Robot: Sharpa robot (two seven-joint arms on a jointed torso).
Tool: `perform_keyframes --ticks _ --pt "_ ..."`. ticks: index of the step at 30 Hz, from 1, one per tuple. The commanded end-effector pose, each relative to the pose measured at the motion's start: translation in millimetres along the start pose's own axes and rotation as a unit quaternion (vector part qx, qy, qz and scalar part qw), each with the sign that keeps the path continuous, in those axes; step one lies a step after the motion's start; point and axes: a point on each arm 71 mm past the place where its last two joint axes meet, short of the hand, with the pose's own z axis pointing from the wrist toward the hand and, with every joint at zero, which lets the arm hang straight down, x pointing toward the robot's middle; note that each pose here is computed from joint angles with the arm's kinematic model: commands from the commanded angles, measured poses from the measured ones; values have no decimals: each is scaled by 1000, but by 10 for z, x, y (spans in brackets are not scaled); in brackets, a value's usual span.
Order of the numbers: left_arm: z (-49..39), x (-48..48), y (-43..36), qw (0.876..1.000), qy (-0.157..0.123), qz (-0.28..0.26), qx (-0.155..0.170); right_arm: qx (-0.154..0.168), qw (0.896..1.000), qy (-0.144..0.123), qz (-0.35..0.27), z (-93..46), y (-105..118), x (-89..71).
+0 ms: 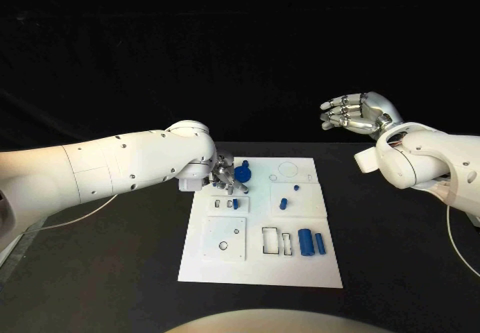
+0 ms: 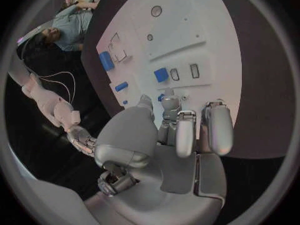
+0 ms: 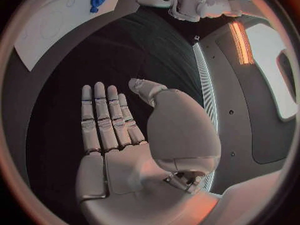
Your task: Assemble the parts on the task board
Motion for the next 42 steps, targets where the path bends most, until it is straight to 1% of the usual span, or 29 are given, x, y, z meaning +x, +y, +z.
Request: perform_keyframes --ticks 1,12,23,42 --pt "10 27 -10 1000 14 0 0 -8 1000 -4 3 3 15 0" --pt "40 70 -27 1000 28 -1 3 -8 1000 -4 3 5 15 11" --pt "73 113 7 999 39 -1 -1 -8 1000 -4 2 0 14 18" --pt "108 185 23 998 59 1 0 -7 1000 -2 2 2 0 36"
